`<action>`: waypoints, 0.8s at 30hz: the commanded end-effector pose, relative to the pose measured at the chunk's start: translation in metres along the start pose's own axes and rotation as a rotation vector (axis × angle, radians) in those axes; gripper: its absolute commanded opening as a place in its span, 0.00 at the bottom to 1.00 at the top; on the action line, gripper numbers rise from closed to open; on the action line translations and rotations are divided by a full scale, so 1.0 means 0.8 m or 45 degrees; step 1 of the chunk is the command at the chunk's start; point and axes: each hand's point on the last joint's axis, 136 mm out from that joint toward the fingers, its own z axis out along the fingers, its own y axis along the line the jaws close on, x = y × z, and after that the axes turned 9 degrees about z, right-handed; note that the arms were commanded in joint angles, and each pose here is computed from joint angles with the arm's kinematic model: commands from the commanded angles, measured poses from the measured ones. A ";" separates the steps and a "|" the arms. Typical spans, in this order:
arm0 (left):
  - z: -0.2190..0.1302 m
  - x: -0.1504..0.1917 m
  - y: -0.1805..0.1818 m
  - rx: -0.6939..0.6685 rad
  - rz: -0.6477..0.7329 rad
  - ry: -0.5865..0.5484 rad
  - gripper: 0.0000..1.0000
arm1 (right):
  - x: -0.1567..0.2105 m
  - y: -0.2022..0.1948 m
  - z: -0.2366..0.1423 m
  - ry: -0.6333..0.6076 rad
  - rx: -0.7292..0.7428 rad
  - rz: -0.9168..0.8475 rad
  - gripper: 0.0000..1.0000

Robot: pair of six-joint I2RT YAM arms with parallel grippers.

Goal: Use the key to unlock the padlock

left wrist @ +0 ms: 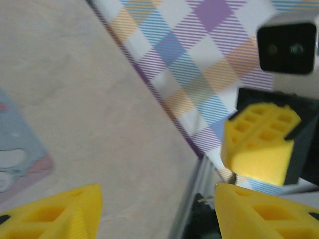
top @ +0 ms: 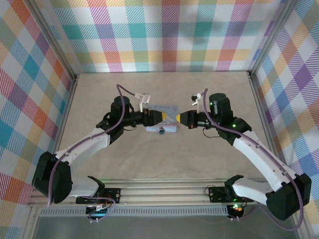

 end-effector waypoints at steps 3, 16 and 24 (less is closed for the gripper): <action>-0.011 -0.027 -0.062 0.254 -0.012 -0.177 0.59 | -0.016 0.036 -0.011 -0.067 -0.160 -0.060 0.00; -0.003 -0.015 -0.120 0.450 0.047 -0.221 0.50 | -0.019 0.043 -0.019 -0.116 -0.205 -0.034 0.00; 0.012 -0.005 -0.112 0.446 0.023 -0.201 0.44 | -0.021 0.047 -0.023 -0.133 -0.212 -0.028 0.00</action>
